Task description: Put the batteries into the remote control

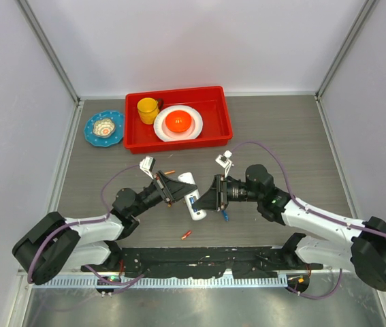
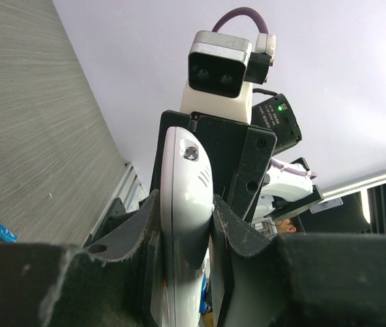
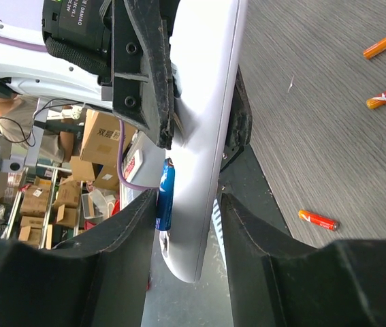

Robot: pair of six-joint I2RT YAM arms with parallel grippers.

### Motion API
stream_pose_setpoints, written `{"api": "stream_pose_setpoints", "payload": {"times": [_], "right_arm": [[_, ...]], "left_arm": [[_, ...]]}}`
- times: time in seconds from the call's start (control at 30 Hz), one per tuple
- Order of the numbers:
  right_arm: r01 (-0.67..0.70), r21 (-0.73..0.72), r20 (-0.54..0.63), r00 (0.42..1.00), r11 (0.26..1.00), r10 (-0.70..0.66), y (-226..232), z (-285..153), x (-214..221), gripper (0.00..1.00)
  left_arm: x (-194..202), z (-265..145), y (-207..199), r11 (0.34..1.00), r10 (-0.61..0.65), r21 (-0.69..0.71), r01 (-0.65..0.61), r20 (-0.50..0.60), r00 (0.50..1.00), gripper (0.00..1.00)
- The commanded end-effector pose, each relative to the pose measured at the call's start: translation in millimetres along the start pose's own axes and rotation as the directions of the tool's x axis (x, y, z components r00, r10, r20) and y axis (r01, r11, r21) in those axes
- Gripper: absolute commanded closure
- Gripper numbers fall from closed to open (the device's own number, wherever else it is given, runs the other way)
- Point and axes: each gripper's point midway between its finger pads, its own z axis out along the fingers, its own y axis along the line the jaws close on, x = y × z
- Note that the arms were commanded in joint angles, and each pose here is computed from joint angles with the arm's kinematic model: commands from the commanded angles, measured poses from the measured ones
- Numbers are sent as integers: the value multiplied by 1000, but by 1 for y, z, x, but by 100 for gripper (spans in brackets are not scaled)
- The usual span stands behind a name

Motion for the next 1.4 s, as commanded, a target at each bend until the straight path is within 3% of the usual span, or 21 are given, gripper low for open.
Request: {"api": "stream_pose_setpoints", "payload": {"times": [0.0, 0.33, 0.83, 1.37], "right_arm": [[-9, 52, 23, 1000, 999, 8, -17, 3, -2, 53], [-14, 48, 32, 999, 999, 12, -15, 6, -7, 58], [-24, 9, -25, 999, 1000, 24, -9, 10, -6, 63], [-56, 63, 63, 997, 996, 52, -20, 13, -22, 75]], "left_arm": [[-13, -8, -98, 928, 88, 356, -107, 69, 994, 100], [-12, -10, -102, 925, 89, 367, -104, 59, 994, 100], [5, -10, -120, 901, 118, 426, -82, -58, 991, 100], [16, -10, -117, 902, 126, 425, -74, -98, 987, 100]]}}
